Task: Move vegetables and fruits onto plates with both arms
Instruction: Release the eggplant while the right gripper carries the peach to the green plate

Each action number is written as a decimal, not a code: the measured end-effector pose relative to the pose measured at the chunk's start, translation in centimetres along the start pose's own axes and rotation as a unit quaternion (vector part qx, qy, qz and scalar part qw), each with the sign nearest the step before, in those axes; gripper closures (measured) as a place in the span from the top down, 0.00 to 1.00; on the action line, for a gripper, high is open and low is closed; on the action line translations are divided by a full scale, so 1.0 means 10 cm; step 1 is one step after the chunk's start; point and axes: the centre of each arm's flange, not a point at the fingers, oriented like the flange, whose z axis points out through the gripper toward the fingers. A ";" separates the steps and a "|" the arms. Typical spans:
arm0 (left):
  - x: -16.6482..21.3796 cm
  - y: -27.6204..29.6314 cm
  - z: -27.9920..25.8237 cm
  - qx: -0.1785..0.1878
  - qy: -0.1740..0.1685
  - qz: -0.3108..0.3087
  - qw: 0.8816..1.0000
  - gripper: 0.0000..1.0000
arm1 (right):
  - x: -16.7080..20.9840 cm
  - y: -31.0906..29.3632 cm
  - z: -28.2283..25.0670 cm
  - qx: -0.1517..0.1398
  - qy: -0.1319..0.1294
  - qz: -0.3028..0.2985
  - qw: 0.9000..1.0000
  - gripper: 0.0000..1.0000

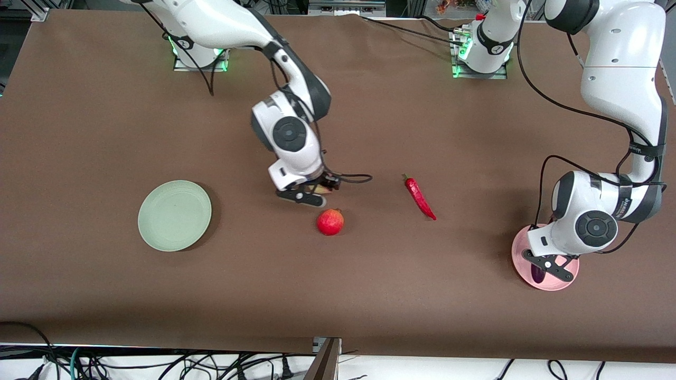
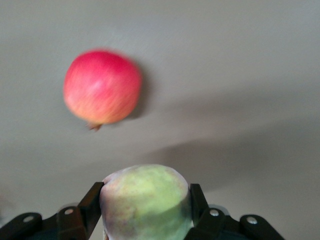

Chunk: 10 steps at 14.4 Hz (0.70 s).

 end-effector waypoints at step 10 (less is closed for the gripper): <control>0.13 0.56 -0.98 -0.073 -0.015 -0.031 0.997 1.00 | 1.61 2.69 -0.37 -0.026 -0.050 -0.141 0.988 0.74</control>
